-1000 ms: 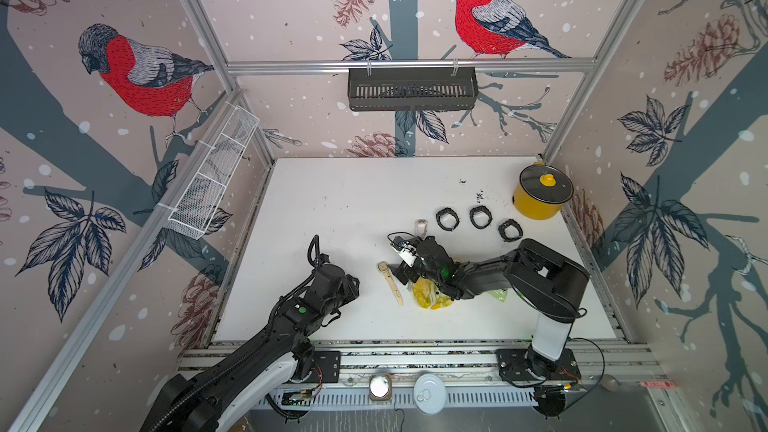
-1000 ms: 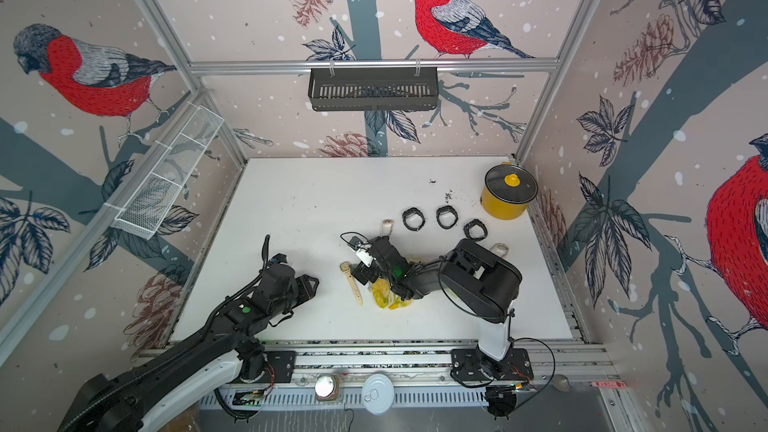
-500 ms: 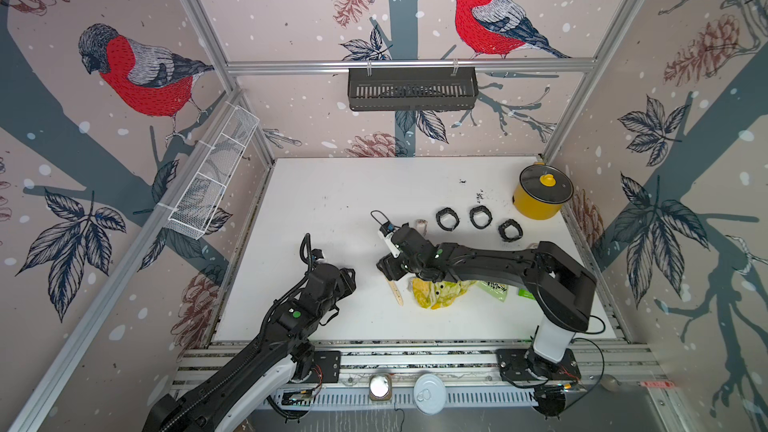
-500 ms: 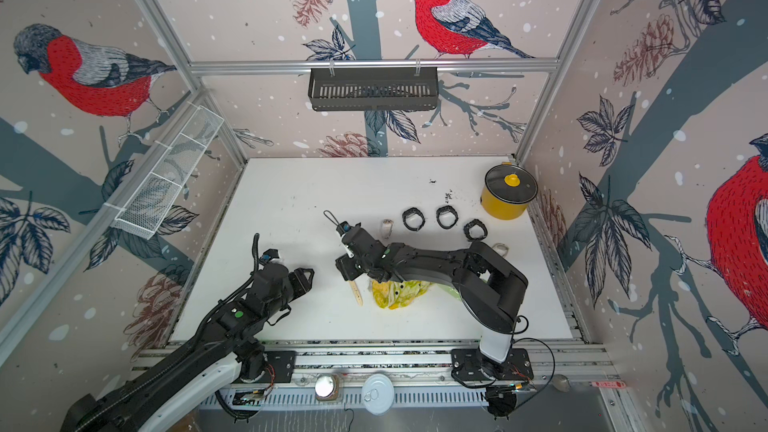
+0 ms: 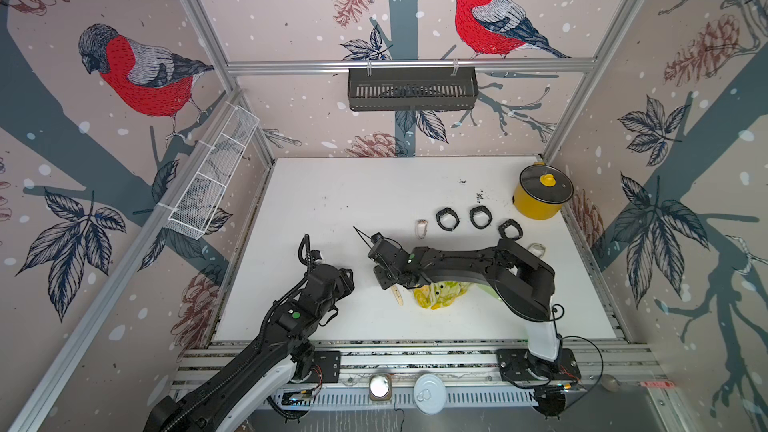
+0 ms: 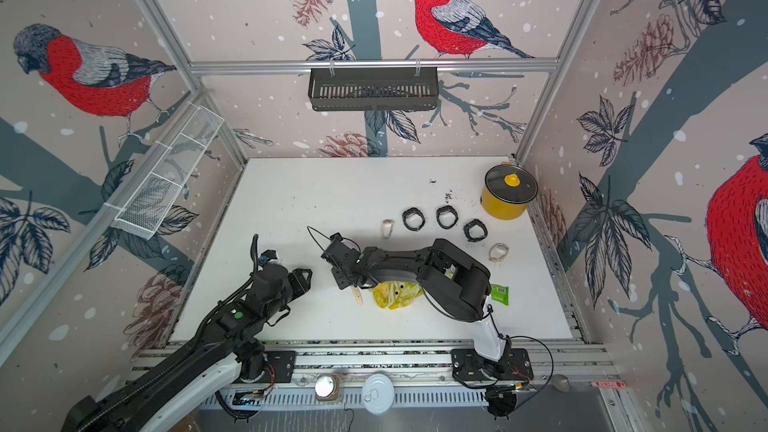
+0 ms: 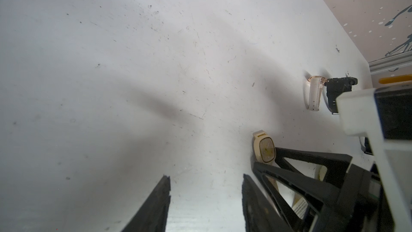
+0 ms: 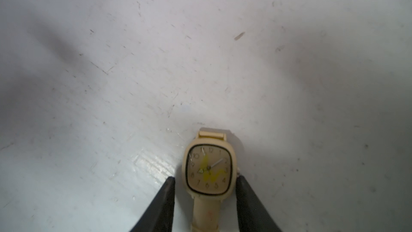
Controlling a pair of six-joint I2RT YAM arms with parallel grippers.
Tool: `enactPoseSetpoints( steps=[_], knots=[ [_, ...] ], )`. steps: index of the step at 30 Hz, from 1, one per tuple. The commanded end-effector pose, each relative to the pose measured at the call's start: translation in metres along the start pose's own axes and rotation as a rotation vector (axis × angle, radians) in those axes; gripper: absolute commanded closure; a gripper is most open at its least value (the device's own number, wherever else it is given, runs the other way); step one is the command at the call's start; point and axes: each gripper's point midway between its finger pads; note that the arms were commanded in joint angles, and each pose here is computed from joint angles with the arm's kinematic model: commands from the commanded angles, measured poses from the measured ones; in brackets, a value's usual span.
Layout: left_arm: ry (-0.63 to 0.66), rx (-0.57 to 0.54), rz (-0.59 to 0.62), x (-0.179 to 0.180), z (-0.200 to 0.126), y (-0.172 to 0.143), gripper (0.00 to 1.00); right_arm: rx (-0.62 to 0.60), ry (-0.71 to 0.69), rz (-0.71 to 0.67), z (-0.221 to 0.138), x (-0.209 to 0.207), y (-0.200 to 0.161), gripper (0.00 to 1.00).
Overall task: Wipe the watch dial
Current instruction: Pick up the watch at the center of the board.
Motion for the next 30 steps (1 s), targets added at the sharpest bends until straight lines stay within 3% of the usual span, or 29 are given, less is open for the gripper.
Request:
enactPoseSetpoints(
  steps=[1,9,11,19,30],
  knots=[
    [0.002,-0.013,-0.007,0.001,-0.001,0.002,0.47,0.114,-0.058,0.002,0.002,-0.009,-0.03,0.56],
    [0.004,-0.01,-0.004,0.001,0.001,0.002,0.47,0.17,-0.075,-0.02,-0.01,-0.006,-0.046,0.58],
    [0.003,-0.01,-0.005,0.0,0.001,0.002,0.47,0.175,-0.068,-0.022,-0.011,-0.005,-0.047,0.65],
    [-0.005,-0.007,-0.004,-0.001,0.001,0.002,0.47,0.193,-0.065,-0.024,-0.006,-0.007,-0.049,0.74],
    [-0.134,0.012,0.013,-0.025,-0.003,0.0,0.47,0.052,-0.015,-0.007,-0.03,-0.01,-0.019,0.85]
  ],
)
Point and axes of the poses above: each gripper's point midway between its finger pads, its own z axis out along the fingers, its own x axis along the line the jaws close on, y = z × x, and after that the axes turned 1 degree about -z, right-handed
